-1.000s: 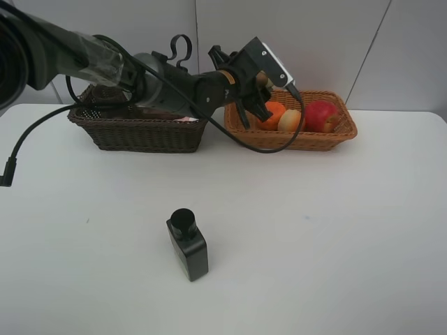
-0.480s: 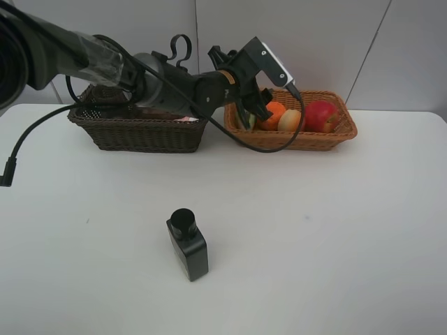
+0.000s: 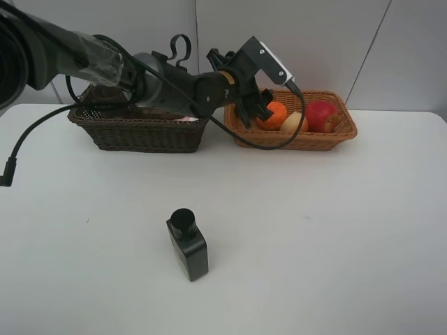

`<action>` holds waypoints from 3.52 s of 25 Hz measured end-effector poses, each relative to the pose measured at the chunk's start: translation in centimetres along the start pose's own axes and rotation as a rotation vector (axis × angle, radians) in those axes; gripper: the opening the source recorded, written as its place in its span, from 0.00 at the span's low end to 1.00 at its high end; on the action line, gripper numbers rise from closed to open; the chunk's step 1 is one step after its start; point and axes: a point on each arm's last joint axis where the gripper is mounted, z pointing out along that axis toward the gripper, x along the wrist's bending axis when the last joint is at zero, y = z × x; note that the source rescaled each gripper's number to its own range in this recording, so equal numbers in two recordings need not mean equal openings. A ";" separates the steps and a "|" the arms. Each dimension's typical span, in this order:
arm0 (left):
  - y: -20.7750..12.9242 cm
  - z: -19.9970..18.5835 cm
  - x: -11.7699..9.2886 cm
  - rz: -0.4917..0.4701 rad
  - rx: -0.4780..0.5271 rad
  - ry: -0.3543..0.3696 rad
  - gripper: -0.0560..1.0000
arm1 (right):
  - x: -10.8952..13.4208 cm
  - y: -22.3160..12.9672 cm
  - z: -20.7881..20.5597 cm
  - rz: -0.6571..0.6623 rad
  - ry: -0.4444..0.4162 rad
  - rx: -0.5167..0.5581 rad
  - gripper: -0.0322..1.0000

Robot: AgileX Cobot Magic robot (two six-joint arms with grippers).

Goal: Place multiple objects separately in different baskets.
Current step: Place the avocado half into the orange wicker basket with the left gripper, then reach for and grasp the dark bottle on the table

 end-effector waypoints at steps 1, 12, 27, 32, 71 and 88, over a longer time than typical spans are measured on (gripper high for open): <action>-0.1 0.0 -0.1 0.000 0.009 -0.007 0.94 | 0.0 0.0 0.0 0.000 0.000 0.000 1.00; -0.3 0.0 -0.3 0.001 0.037 -0.028 0.94 | 0.0 0.0 0.0 0.000 0.000 0.000 1.00; 0.6 -0.8 -0.1 0.019 0.089 -0.090 0.94 | 0.0 0.0 0.0 0.000 0.000 0.000 1.00; 2.9 -2.3 0.7 0.056 0.104 -0.134 0.94 | 0.0 0.0 0.0 0.000 0.000 0.000 1.00; 9.1 -17.9 3.3 0.974 0.621 -0.838 0.94 | 0.0 0.0 0.0 0.000 0.000 0.000 1.00; 6.1 -19.9 -2.4 1.078 0.652 -1.106 0.94 | 0.0 0.0 0.0 0.000 0.000 0.000 1.00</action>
